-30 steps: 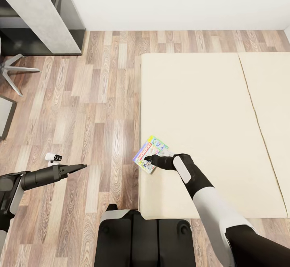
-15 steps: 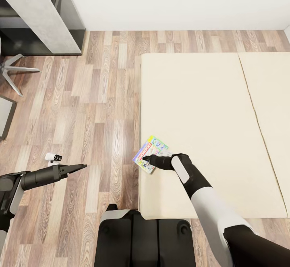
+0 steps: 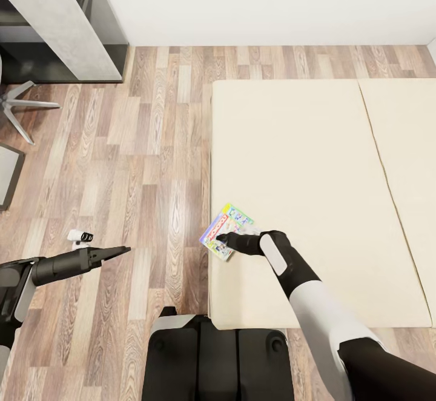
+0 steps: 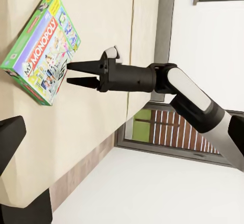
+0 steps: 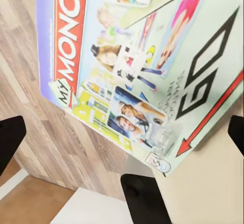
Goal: Put all the toys in the child's room - the three board games (two on the bed and one on the table), the two jigsaw puzzles on the table, and the tennis ball on the table - inside the toy box on the table in the child's room.
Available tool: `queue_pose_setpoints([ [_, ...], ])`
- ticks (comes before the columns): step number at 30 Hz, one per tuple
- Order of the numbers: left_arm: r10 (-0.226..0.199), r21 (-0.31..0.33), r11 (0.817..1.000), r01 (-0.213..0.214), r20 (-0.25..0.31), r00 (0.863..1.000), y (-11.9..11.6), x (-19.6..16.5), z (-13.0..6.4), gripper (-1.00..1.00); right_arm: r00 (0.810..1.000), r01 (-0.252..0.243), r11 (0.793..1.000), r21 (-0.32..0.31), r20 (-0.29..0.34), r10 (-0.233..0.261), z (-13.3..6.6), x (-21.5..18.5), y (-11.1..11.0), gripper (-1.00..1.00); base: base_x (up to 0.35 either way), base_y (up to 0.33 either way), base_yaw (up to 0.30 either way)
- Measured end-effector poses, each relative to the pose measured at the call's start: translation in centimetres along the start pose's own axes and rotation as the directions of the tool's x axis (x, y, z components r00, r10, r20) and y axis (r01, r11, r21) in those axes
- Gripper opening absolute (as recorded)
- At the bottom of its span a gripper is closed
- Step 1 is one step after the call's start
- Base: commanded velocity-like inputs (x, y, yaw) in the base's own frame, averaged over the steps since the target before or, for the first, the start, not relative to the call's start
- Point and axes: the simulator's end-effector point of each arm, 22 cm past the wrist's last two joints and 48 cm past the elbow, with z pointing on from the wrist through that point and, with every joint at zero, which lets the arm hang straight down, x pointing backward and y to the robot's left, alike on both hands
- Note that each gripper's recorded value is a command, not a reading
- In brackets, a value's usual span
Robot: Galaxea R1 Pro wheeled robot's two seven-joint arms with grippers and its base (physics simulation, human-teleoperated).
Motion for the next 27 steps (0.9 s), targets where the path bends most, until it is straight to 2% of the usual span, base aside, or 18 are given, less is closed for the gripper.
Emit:
queue_pose_setpoints([
  [5, 0.000, -0.001, 1.000, 0.000, 0.000, 1.000, 0.0, 0.0, -0.1, 1.00, 1.000, 0.013, 0.999, -0.043, 0.025, -0.012, -0.7, -1.0, 0.8, 1.00, 0.000, 0.000, 0.000],
  [7, 0.001, -0.002, 1.000, -0.001, 0.000, 1.000, 0.0, 0.0, -0.1, 1.00, 0.998, 0.034, 0.997, -0.072, 0.060, -0.029, -1.7, -2.5, 1.4, 1.00, 0.000, 0.000, 0.000],
  [9, 0.001, -0.003, 1.000, -0.001, -0.001, 1.000, 0.0, 0.0, -0.1, 1.00, 0.992, 0.069, 0.993, -0.099, 0.111, -0.058, -3.5, -5.0, 2.2, 1.00, 0.000, 0.000, 0.000],
  [12, 0.001, -0.004, 1.000, -0.001, -0.001, 1.000, 0.0, 0.0, -0.2, 1.00, 0.988, 0.095, 0.989, -0.110, 0.132, -0.080, -5.0, -6.4, 2.6, 1.00, 0.000, 0.000, 0.000],
  [14, 0.002, -0.006, 1.000, -0.002, -0.002, 1.000, 0.1, -0.1, -0.2, 1.00, 0.983, 0.124, 0.985, -0.121, 0.152, -0.105, -7.0, -7.3, 2.9, 1.00, 0.000, 0.000, 0.000],
  [17, 0.002, -0.006, 1.000, -0.002, -0.002, 1.000, 0.1, -0.1, -0.3, 1.00, 0.979, 0.137, 0.981, -0.140, 0.169, -0.113, -8.2, -6.5, 3.0, 1.00, 0.000, 0.000, 0.000],
  [22, 0.003, -0.007, 1.000, -0.003, -0.001, 1.000, 0.1, -0.1, -0.3, 1.00, 0.967, 0.173, 0.960, -0.222, 0.221, -0.123, -10.9, -4.8, 4.5, 1.00, 0.000, 0.000, 0.000],
  [27, 0.005, -0.013, 1.000, -0.005, -0.003, 1.000, 0.2, -0.2, -0.6, 1.00, 0.964, 0.180, 0.941, -0.286, 0.244, -0.110, -13.1, -2.3, 3.9, 1.00, 0.000, 0.000, 0.000],
])
